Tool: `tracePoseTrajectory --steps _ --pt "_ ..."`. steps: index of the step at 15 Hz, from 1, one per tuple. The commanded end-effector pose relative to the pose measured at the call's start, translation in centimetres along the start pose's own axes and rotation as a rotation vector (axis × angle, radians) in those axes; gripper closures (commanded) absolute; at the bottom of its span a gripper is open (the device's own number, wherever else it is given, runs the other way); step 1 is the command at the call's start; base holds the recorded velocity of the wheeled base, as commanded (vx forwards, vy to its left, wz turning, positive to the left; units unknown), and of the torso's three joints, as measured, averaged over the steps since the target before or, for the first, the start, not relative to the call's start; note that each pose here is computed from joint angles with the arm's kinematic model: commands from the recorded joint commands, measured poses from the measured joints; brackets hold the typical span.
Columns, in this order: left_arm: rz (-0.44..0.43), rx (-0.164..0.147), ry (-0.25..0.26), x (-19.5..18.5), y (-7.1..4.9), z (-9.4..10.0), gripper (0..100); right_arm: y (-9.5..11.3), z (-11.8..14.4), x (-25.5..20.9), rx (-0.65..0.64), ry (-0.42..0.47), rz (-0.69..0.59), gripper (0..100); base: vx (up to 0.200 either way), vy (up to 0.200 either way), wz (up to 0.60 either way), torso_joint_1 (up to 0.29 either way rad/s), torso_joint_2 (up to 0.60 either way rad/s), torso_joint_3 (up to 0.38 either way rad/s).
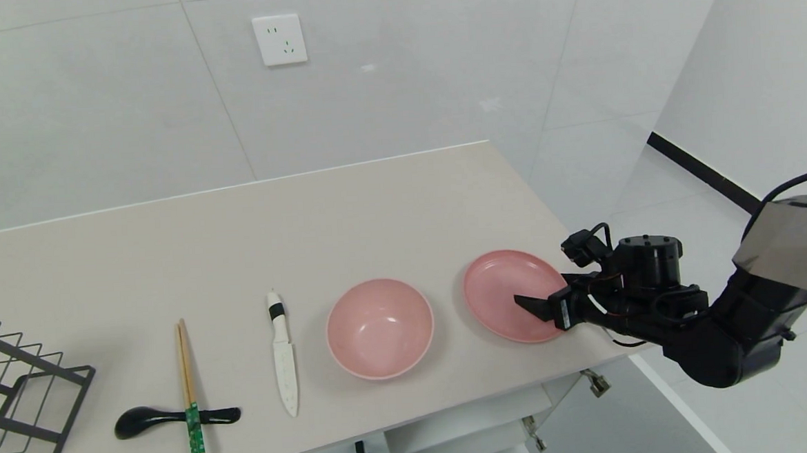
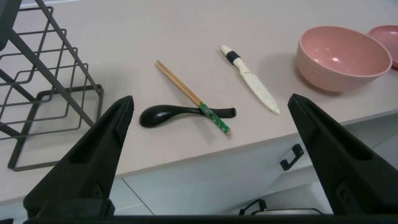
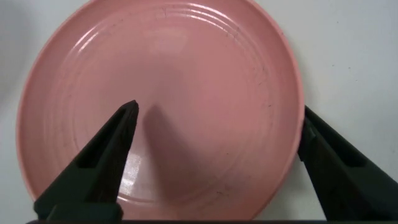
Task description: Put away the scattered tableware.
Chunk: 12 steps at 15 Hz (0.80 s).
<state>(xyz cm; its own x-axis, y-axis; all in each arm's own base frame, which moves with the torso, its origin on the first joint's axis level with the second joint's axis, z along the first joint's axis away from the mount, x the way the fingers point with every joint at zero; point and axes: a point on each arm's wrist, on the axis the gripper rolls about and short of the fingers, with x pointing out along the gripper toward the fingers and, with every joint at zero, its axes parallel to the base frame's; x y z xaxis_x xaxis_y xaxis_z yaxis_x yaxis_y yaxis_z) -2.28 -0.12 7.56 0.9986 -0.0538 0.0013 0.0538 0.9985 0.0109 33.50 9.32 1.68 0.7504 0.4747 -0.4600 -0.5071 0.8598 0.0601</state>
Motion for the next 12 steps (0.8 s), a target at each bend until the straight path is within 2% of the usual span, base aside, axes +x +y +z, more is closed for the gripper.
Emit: tracePoseTrajectory --steps 1,3,8,12 --pt "0.000 0.000 0.001 0.0 0.0 0.0 0 0.1 -1.2 0.2 0.014 0.050 -0.005 100 0.000 0.000 0.00 0.000 0.00 0.000" --pt "0.000 0.000 0.001 0.0 0.0 0.0 0 -0.9 -2.1 0.4 0.032 0.080 -0.076 100 0.000 0.000 0.00 0.000 0.00 0.000" --pt "0.000 0.000 0.001 0.0 0.0 0.0 0 -1.7 -2.2 0.2 0.042 0.076 -0.104 100 0.000 0.000 0.00 0.000 0.00 0.000" --pt "0.000 0.000 0.001 0.0 0.0 0.0 0 0.4 -1.3 0.3 0.005 0.048 -0.050 100 0.000 0.000 0.00 0.000 0.00 0.000"
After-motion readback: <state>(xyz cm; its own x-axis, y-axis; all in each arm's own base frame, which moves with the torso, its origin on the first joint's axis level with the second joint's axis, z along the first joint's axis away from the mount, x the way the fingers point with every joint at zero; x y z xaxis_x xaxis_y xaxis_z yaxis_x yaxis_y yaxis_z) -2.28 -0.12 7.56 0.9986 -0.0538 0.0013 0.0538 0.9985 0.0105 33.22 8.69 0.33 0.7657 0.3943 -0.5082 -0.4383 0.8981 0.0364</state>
